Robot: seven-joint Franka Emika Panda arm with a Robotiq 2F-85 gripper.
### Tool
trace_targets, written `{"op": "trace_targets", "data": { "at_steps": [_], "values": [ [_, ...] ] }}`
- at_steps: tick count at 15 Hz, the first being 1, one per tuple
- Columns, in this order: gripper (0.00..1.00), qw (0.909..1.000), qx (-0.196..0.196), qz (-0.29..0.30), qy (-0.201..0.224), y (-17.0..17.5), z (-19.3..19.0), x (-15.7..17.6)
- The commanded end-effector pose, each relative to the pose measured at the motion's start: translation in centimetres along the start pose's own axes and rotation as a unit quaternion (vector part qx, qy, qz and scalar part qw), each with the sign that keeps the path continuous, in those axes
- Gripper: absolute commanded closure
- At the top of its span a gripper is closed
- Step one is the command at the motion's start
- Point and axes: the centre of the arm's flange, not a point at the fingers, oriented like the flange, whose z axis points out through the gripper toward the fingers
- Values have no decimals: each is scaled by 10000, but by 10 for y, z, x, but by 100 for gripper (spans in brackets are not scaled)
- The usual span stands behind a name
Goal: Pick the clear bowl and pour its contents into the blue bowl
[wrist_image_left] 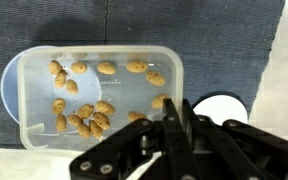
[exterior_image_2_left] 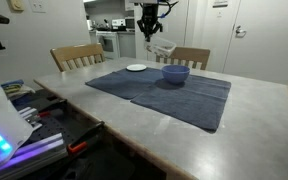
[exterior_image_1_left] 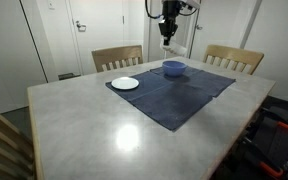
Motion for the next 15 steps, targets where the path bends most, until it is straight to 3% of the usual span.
{"op": "trace_targets", "data": {
  "at_steps": [1, 6, 9, 15],
  "values": [
    [98, 9982, 547, -67, 231, 5, -6, 2],
    [98, 9977, 463, -118, 479, 12, -3, -5],
    [98, 9945, 471, -411, 835, 20, 3, -2],
    [98, 9894, 695, -572, 1141, 41, 12, -4]
  ]
}}
